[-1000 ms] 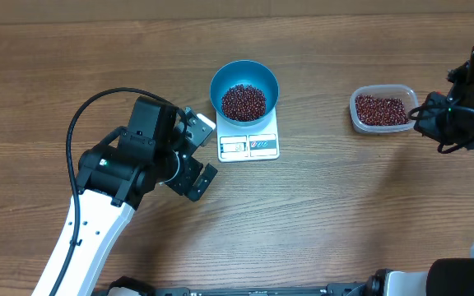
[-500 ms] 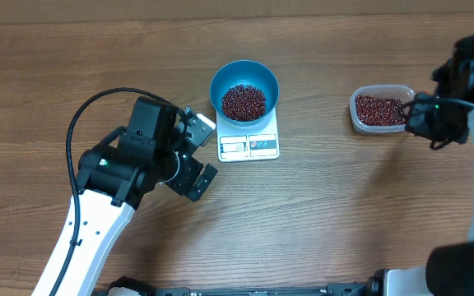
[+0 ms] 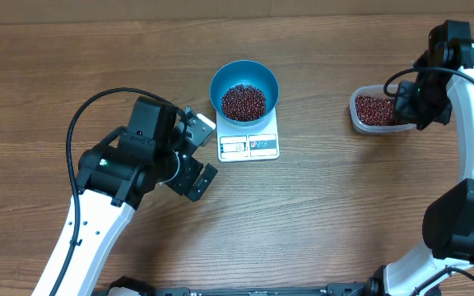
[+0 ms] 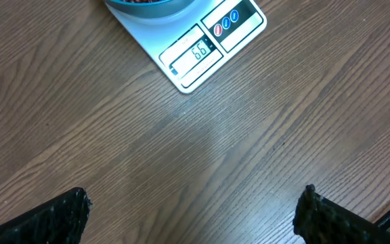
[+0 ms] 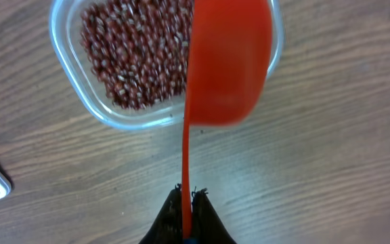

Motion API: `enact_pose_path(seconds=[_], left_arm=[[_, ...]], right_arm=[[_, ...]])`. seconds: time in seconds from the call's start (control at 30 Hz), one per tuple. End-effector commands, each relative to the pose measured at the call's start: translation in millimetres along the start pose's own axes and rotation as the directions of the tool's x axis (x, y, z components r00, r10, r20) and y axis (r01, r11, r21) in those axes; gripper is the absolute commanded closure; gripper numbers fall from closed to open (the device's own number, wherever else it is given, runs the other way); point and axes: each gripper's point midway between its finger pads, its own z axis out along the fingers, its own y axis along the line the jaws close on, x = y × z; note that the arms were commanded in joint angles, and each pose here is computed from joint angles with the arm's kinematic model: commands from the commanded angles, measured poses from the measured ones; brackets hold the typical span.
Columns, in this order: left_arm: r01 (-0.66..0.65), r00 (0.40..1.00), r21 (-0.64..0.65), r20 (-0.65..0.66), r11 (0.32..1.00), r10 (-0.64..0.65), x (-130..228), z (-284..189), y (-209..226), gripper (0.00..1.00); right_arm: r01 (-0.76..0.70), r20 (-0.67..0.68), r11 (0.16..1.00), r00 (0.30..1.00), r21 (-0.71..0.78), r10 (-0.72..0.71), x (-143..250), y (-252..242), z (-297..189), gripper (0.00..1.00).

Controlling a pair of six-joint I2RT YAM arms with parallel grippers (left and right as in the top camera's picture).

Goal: Scoop item into bowl and weigh 150g on scale

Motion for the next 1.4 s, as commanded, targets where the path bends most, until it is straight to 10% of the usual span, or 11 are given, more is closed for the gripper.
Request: enact_pose_path(seconds=[0.0,1.03,1.37], left_arm=[[-0.022,1.000,-0.008,0.020,1.000,0.022,-6.6,-5.1,2.1,0.00],[-0.022,1.000,-0.007,0.020,1.000,0.022,-6.6,-5.1,2.0,0.00],[-0.022,1.000,-0.007,0.020,1.000,0.022,-6.6,-5.1,2.0,0.00]], right_arm=[[0.021,0.059,1.000,0.998,0.008,-0.021,-13.6,-0.2,-9.6,0.96],[0.102,-0.129,0.993,0.987,0.067,-0.093,-20.3,-8.3,80.8,0.96],[0.144,-0.150,0.971,0.973,-0.192,-0.174,-9.9,33.5,80.5,0.96]])
